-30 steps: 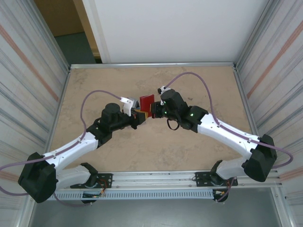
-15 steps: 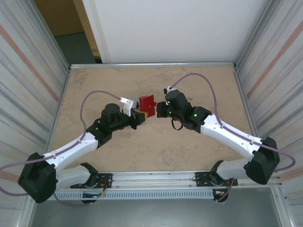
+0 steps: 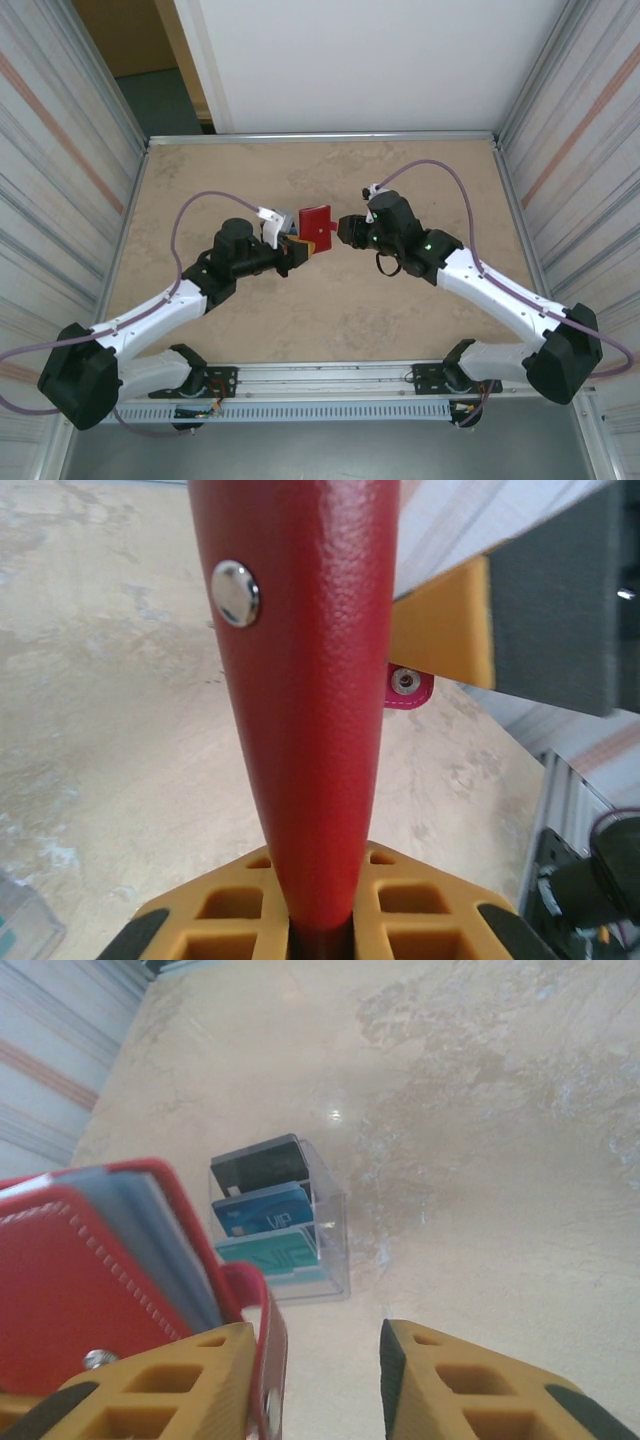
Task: Take the credit cards out of the card holder
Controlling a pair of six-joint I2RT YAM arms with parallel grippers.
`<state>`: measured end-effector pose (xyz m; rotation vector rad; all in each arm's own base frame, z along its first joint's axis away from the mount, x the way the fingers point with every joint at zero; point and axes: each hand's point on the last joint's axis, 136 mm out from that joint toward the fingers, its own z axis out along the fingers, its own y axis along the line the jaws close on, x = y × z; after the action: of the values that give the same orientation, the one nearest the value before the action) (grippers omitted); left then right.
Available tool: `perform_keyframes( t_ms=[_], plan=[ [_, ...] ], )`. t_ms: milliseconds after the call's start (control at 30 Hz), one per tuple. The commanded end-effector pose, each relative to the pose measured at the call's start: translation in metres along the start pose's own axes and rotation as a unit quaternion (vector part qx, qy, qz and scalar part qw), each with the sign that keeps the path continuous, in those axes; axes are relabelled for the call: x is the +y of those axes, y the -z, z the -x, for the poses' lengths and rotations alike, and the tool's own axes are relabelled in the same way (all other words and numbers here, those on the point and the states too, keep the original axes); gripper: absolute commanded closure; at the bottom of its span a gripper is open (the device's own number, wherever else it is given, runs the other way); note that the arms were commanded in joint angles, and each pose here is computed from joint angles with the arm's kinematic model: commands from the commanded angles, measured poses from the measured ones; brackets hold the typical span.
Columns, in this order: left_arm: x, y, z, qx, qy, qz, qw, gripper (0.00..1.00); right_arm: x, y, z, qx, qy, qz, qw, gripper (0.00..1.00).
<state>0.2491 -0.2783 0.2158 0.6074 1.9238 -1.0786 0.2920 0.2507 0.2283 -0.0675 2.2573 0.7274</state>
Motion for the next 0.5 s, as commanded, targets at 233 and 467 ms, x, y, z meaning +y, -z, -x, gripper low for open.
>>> perform_keyframes(
  t_ms=[233, 467],
  plan=[
    [-0.052, 0.028, 0.042, -0.033, -0.065, -0.122, 0.990, 1.00, 0.017, 0.021, 0.009, 0.005, 0.001, 0.158, 0.987, 0.48],
    [-0.063, 0.040, 0.046, -0.029, -0.075, -0.172, 0.982, 1.00, 0.023, 0.048, 0.011, -0.009, 0.017, 0.247, 0.969, 0.42]
  ],
)
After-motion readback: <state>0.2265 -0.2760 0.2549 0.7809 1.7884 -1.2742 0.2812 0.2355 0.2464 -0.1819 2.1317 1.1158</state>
